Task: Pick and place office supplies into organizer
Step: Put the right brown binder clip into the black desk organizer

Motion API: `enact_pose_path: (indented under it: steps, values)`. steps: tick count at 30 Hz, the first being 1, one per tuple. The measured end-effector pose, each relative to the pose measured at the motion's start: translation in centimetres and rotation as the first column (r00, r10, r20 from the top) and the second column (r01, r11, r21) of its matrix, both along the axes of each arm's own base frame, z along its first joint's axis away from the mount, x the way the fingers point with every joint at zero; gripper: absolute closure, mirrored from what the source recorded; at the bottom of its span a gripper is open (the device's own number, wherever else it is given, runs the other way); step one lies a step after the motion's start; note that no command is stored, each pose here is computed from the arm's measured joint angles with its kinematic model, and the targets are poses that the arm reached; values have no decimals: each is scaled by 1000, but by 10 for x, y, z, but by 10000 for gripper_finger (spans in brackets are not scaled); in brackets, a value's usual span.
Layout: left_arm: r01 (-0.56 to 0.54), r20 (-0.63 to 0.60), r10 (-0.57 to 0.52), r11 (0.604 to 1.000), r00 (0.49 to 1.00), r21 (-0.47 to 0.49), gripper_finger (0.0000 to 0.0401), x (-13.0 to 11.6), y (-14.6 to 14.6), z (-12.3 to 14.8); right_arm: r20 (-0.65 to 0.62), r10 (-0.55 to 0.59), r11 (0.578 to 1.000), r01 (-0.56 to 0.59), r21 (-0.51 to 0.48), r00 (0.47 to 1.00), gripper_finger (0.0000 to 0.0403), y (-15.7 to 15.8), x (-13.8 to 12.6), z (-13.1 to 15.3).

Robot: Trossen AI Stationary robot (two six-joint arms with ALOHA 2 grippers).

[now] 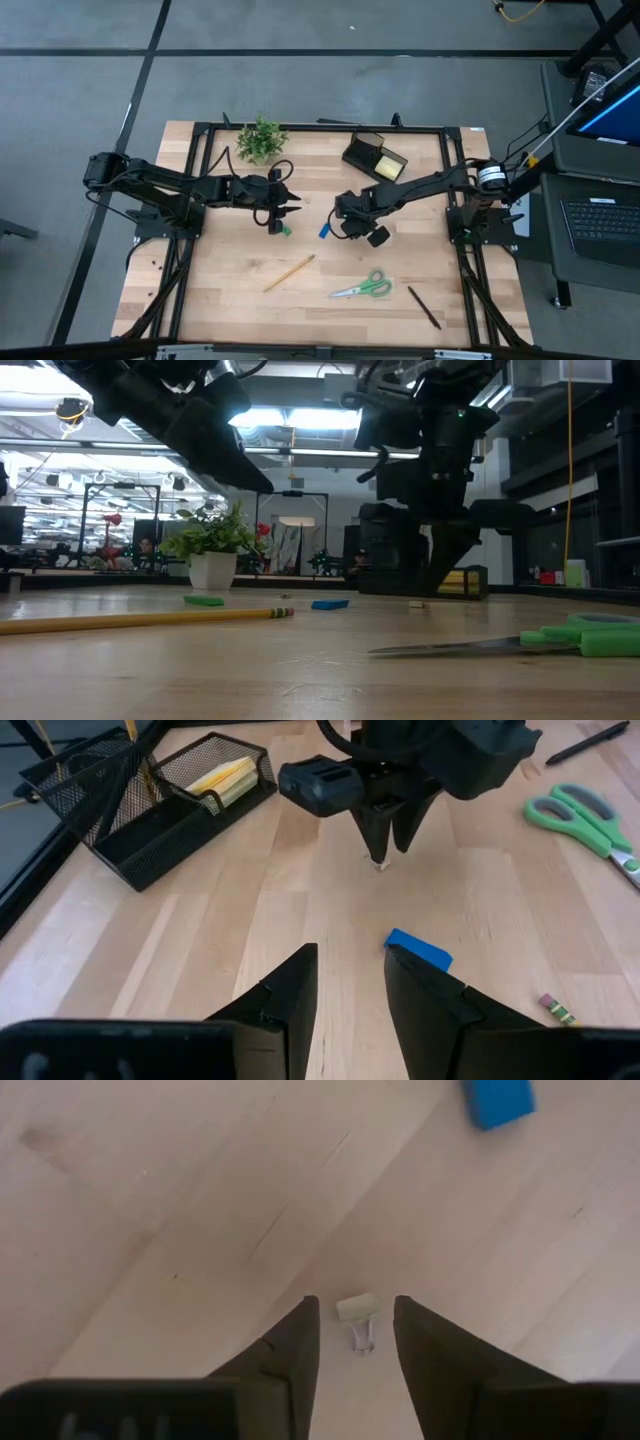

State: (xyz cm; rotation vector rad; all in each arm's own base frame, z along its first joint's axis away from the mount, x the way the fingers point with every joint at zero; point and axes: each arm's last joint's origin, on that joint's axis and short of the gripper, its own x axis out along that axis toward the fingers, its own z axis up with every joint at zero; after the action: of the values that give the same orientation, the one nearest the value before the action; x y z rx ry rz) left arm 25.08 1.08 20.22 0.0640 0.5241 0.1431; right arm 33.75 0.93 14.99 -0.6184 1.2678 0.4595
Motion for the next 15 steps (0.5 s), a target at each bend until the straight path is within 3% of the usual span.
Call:
enact_pose_path:
  steps: [15]
  values:
    - [-13, -13, 13, 1000, 1000, -23, 287, -1, 0, -1, -56, 0, 1000, 1, 15, 998, 272, -10, 3, -18]
